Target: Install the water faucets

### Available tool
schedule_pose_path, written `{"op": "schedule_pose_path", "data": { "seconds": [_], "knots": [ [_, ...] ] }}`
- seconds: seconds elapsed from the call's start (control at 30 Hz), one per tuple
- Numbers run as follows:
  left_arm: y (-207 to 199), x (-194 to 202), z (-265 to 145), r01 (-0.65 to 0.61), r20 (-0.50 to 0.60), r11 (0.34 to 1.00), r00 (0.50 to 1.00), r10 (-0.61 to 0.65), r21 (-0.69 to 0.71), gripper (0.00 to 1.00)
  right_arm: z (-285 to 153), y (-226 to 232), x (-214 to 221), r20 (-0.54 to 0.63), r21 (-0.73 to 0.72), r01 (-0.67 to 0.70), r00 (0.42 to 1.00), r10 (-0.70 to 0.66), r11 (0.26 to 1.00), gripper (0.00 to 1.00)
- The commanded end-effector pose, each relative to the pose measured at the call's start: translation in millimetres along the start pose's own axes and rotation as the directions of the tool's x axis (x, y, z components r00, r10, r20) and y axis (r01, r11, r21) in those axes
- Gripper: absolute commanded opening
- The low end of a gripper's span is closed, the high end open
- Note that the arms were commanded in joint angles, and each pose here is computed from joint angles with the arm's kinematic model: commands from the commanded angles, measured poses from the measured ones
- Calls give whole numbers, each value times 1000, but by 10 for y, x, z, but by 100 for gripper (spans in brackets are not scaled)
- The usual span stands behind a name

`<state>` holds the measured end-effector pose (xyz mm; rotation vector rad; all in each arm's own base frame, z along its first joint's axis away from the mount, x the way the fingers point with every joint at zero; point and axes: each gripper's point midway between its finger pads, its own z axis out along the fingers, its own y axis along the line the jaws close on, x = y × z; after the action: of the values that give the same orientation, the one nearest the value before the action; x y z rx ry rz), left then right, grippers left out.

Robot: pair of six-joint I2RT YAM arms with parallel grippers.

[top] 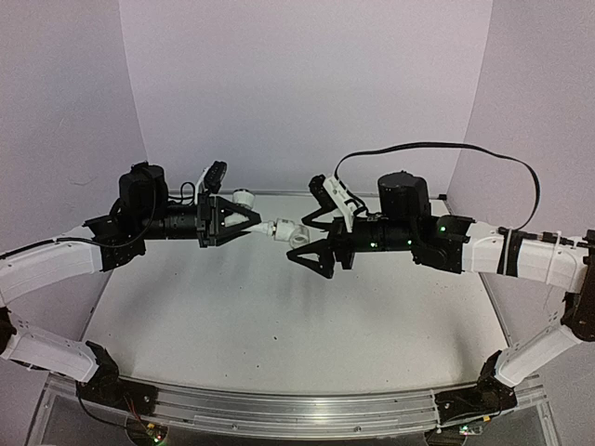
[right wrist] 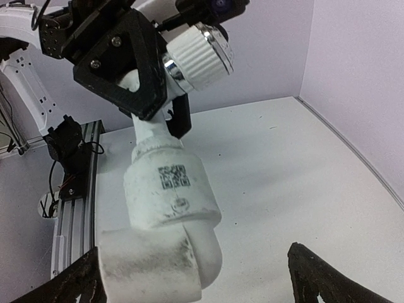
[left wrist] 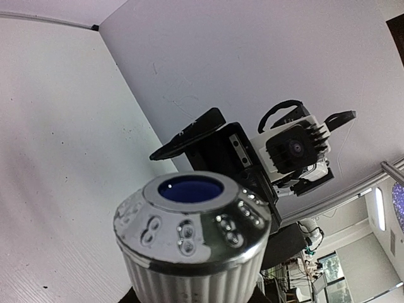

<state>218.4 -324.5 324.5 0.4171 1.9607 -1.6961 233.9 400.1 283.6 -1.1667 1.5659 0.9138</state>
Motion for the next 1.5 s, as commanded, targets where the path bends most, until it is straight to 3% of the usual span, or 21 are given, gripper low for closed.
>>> {"op": "schedule_pose_path", "data": {
  "seconds": [0.0, 0.17, 0.33, 0.47, 0.5, 0.53, 0.6, 0.63, 0.67, 0.7, 0.8, 0.87, 0.93, 1.0, 1.03, 1.1, 1.13, 1.2, 1.27, 1.37, 1.47],
  "knots": [
    [-236, -118, 14, -31, 6, 996, 999, 31, 78, 0, -14, 123, -398, 118, -64, 60, 992, -52, 996, 98],
    [-279, -120, 15, -49, -1, 995, 999, 49, 92, 0, 34, 182, -388, 113, -112, 34, 993, -22, 993, 81],
    [-325, -112, -19, -128, 9, 987, 992, 127, 100, 0, 19, 277, -347, 103, -171, 2, 995, 16, 985, 45],
    [-400, -144, -70, -328, 53, 940, 944, 324, 95, 0, -25, 387, -381, 99, -235, -50, 992, 75, 971, 24],
    [-430, -160, -90, -455, 76, 886, 890, 450, 85, 0, -53, 444, -400, 94, -270, -92, 988, 121, 958, 18],
    [-485, -152, -105, -657, 102, 750, 754, 649, 81, 0, -77, 507, -436, 85, -315, -147, 980, 182, 938, 13],
    [-537, -62, -116, -862, 125, 498, 507, 853, 96, 0, -69, 533, -475, 58, -347, -233, 961, 269, 908, 6],
    [-514, 38, -122, -965, 148, 244, 256, 955, 97, 0, -41, 522, -507, 23, -359, -334, 930, 366, 872, 0],
    [-491, 64, -127, -988, 155, 129, 140, 978, 80, 0, -8, 495, -505, -3, -364, -396, 906, 424, 843, 0],
    [-471, 30, -113, -995, 160, -93, -87, 983, 32, 0, 25, 458, -545, -44, -377, -504, 848, 528, 777, 0],
    [-454, -254, 2, -980, 144, -197, -193, 970, 14, 0, 104, 411, -637, -162, -416, -711, 671, 723, 567, 0],
    [-475, -311, 32, -978, 139, -209, -204, 969, 25, 0, 171, 363, -631, -225, -416, -771, 601, 767, 483, 0],
    [-505, -283, 17, -988, 151, -148, -139, 979, 46, 0, 180, 301, -631, -223, -413, -772, 599, 769, 482, 15],
    [-537, -219, -26, -996, 154, 12, 25, 988, 84, 0, 169, 182, -575, -169, -389, -752, 626, 762, 532, 39],
    [-493, -184, -49, -983, 129, 156, 167, 977, 96, 0, 159, 104, -520, -125, -360, -722, 665, 736, 591, 57],
    [-414, -222, -106, -930, 88, 366, 368, 926, 38, 0, 150, 7, -428, -78, -290, -670, 728, 681, 683, 82],
    [-269, -206, -146, -837, 62, 546, 545, 836, -13, 0, 109, -49, -332, -58, -218, -610, 788, 613, 762, 96],
    [-99, -206, -255, -641, 81, 760, 756, 649, -106, 0, 59, -80, -270, -12, -168, -462, 884, 467, 871, 98],
    [24, -88, -311, -481, 89, 870, 867, 491, -112, 0, 52, -31, -224, -14, -176, -374, 926, 377, 911, 98],
    [-39, 84, -415, -341, 92, 939, 934, 344, -55, 0, 139, 61, -201, -34, -251, -299, 953, 300, 921, 98],
    [-65, 98, -497, -317, 122, 946, 939, 322, -64, 0, 244, 119, -229, -42, -294, -301, 952, 302, 907, 98]
  ]
}}
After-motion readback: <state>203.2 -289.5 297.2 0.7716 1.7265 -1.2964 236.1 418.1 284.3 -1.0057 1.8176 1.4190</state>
